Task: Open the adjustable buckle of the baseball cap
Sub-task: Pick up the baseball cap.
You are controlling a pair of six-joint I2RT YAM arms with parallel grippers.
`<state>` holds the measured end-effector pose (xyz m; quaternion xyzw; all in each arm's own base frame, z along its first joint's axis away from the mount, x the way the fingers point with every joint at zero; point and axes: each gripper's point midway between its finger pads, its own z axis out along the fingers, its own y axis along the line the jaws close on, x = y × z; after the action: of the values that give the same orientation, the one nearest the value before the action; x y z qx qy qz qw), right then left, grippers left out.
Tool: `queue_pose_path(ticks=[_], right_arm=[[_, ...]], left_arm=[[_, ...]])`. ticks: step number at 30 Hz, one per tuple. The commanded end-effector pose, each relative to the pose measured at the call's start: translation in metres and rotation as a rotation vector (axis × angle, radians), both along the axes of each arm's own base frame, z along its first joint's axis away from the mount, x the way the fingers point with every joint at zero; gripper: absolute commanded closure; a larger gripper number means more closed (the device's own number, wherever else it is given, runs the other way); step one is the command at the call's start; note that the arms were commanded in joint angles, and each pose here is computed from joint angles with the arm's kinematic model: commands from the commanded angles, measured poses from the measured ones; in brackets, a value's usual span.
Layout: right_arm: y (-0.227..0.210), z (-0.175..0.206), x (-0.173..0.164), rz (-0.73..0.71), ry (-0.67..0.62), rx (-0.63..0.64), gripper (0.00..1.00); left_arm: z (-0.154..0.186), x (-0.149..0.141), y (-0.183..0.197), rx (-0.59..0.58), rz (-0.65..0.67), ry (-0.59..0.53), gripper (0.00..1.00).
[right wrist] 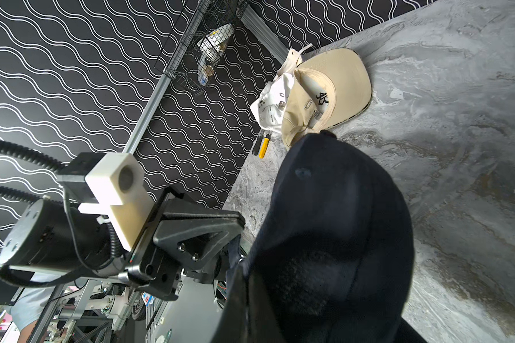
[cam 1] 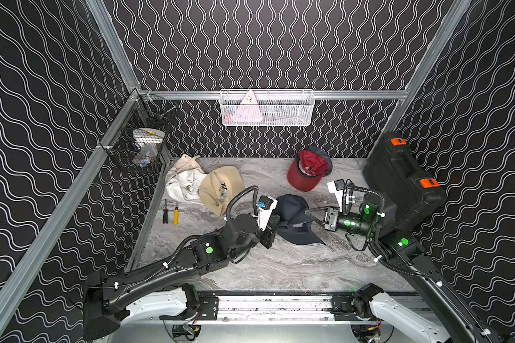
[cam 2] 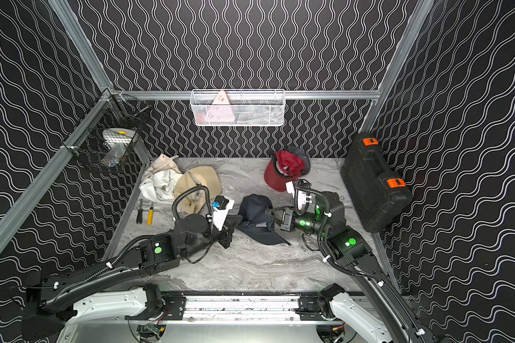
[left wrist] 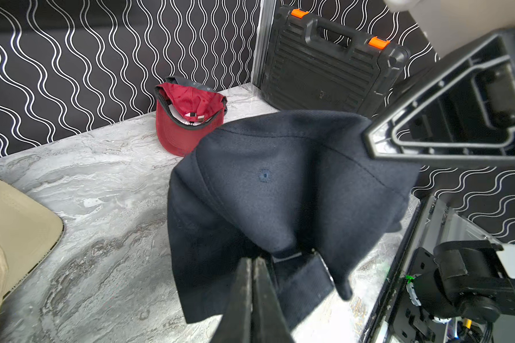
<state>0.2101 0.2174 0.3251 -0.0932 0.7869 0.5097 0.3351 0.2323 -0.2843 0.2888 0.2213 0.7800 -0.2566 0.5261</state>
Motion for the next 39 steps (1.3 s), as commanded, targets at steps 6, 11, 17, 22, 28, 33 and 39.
queue_pose_path(ticks=[6, 11, 17, 22, 28, 33, 39], right_arm=[[-0.001, 0.013, 0.004, -0.019, -0.030, 0.018, 1.00], [-0.001, 0.016, 0.005, -0.023, -0.038, 0.016, 1.00], [0.000, 0.018, 0.008, -0.027, -0.030, 0.021, 1.00], [-0.001, 0.019, 0.016, -0.061, -0.019, 0.029, 1.00], [-0.010, 0.022, 0.035, -0.174, 0.015, 0.000, 1.00], [-0.020, 0.016, 0.053, -0.280, 0.063, -0.053, 1.00], [-0.012, 0.025, 0.057, -0.257, 0.070, 0.004, 1.00]], left_arm=[[-0.005, 0.007, 0.012, -0.016, 0.038, 0.018, 1.00], [-0.013, 0.008, 0.016, -0.014, 0.045, 0.035, 1.00], [-0.010, 0.009, 0.017, -0.019, 0.047, 0.035, 0.78], [-0.006, 0.008, 0.017, -0.002, 0.031, 0.000, 0.36], [0.022, -0.012, 0.023, -0.130, -0.054, -0.123, 0.32], [0.031, -0.021, 0.038, -0.171, -0.049, -0.192, 0.30], [0.018, -0.018, 0.029, -0.077, -0.069, -0.188, 0.29]])
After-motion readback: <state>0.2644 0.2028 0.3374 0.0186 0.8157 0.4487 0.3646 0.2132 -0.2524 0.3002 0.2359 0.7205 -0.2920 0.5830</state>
